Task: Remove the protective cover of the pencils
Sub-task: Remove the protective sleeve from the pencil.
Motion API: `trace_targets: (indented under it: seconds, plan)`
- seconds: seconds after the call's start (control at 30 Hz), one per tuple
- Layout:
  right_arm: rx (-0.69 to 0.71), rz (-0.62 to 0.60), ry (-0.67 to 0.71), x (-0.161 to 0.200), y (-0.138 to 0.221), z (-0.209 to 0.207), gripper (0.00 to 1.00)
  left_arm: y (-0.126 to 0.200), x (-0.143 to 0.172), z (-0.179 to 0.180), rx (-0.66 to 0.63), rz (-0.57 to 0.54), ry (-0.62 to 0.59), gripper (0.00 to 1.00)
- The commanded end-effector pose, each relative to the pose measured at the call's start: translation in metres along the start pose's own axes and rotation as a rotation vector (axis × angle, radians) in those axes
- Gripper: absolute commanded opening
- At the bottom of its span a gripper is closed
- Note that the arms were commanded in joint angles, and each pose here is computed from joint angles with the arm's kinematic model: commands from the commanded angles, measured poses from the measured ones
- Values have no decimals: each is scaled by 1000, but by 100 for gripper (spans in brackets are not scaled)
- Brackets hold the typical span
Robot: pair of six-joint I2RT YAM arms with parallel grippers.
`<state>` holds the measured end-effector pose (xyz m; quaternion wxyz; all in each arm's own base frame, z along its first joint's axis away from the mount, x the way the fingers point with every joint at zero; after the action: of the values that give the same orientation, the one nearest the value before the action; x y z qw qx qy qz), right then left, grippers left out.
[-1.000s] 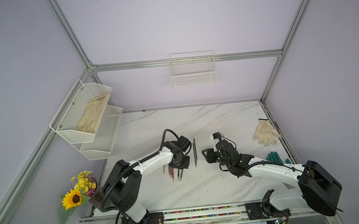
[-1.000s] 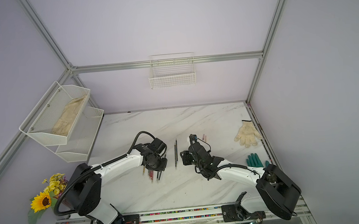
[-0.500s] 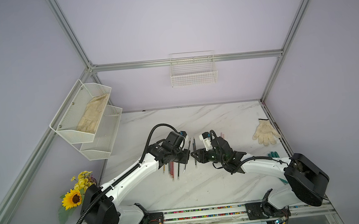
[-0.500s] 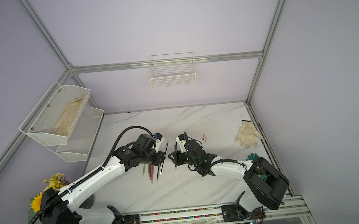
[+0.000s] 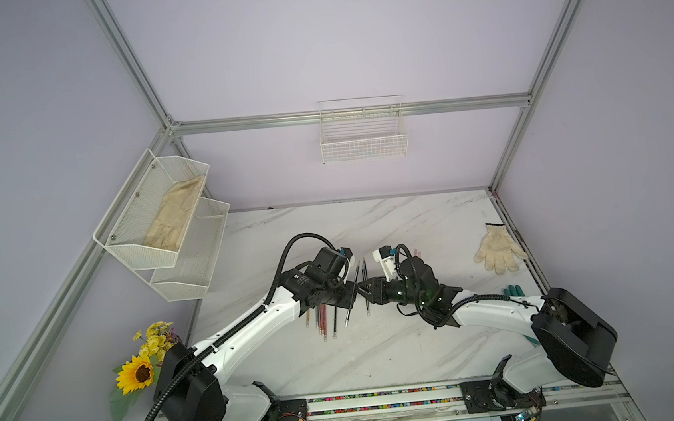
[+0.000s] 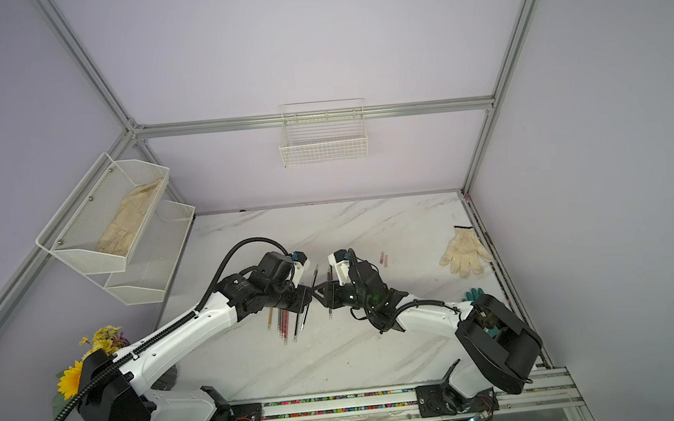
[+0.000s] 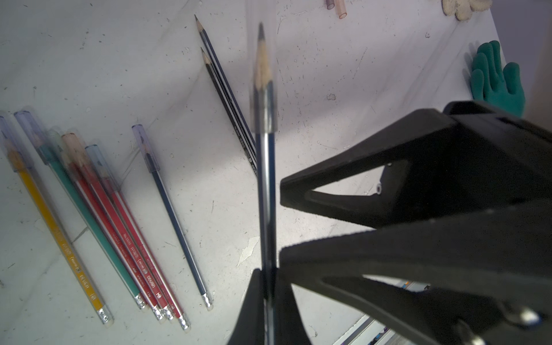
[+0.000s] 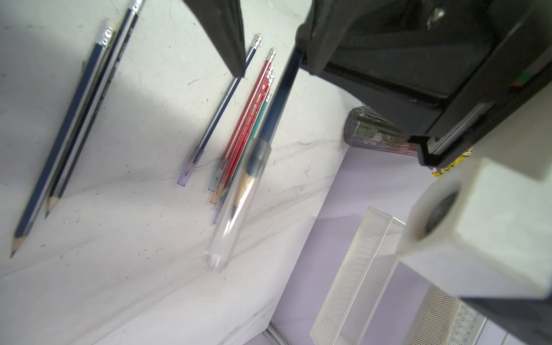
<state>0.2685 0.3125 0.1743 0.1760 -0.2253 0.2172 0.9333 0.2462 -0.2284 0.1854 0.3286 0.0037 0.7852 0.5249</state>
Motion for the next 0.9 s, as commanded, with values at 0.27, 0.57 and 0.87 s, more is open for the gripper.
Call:
trace_targets:
  seconds: [0.27, 0.57, 0.87]
  plan:
    - [-98, -44, -109, -28, -9, 15, 25, 14, -17, -9, 52, -76, -30, 1]
    - [-120, -16, -148, -28, -14, 16, 0, 12, -15, -5, 28, -79, -28, 25]
    - [-154, -38, -204, -33, -6, 24, 0, 10, -17, -3, 12, -81, -26, 49]
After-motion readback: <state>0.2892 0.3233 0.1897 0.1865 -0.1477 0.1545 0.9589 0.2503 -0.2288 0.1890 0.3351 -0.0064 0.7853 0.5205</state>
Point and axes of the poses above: each gripper's point midway between its finger pads, its own y axis back along the fingers, its own z axis along the line the jaws close on, x = y × z, the point moved 3 cm from there along y, back along the fingers, and after that the axes turned 7 degrees about -y, right-handed, at the moved point
